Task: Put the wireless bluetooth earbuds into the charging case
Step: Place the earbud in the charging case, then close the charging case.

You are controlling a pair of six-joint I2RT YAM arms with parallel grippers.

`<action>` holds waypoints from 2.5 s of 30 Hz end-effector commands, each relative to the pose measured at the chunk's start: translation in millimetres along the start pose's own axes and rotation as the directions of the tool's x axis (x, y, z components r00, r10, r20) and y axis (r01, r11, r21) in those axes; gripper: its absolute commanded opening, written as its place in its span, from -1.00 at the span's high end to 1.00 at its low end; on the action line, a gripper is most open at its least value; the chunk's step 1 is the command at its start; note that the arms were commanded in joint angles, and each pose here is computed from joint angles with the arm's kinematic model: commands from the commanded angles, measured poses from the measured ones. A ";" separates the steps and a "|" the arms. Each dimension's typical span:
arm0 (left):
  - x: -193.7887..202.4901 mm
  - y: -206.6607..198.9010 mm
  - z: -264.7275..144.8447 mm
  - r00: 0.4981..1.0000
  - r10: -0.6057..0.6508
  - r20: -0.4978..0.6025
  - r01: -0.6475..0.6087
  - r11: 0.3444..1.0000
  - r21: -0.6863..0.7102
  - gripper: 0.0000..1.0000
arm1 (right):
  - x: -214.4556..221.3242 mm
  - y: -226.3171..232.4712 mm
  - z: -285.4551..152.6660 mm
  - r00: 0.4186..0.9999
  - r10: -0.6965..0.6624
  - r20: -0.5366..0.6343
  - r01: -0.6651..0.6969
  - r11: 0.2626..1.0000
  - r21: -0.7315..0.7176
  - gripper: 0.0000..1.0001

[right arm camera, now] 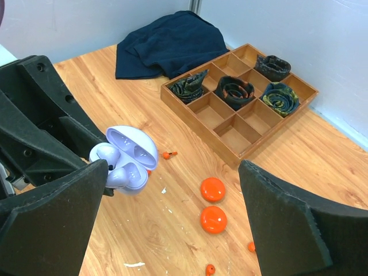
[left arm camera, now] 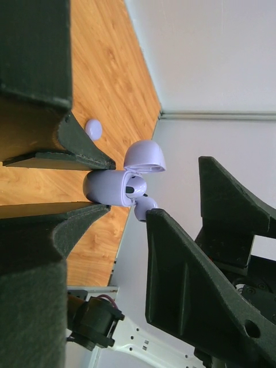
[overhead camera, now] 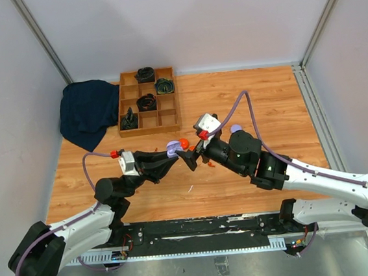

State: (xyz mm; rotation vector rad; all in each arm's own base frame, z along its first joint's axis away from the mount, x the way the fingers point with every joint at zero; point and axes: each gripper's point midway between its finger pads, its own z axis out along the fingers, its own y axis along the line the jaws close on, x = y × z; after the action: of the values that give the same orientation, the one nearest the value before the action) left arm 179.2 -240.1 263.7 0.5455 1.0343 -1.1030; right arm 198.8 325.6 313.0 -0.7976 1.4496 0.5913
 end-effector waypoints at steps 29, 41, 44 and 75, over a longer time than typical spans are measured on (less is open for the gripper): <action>13.3 -18.1 8.2 0.989 0.082 -0.122 -0.061 0.985 0.161 0.99 | 9.9 22.5 -34.9 0.995 -0.087 -0.055 0.057 0.911 -0.407 -0.97; 7.9 -31.1 11.3 0.987 0.104 -0.119 -0.073 0.967 0.244 0.99 | 18.2 51.3 -28.2 0.991 -0.113 -0.078 0.048 0.818 -0.574 -0.98; 6.9 -29.0 12.3 0.989 0.092 -0.117 -0.063 0.972 0.228 0.99 | 21.6 54.5 -29.3 0.989 -0.118 -0.091 0.041 0.804 -0.593 -0.99; 33.9 -16.2 8.8 0.933 0.173 -0.316 -0.102 0.968 0.229 0.94 | 46.0 20.8 -40.9 0.950 -0.277 -0.144 0.178 0.859 -0.480 -0.69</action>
State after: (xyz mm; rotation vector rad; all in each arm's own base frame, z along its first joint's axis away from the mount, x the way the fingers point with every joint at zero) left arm 179.2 -266.5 238.8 0.8480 1.1916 -1.0506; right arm 154.6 309.0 269.2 -1.4046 1.3986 0.7645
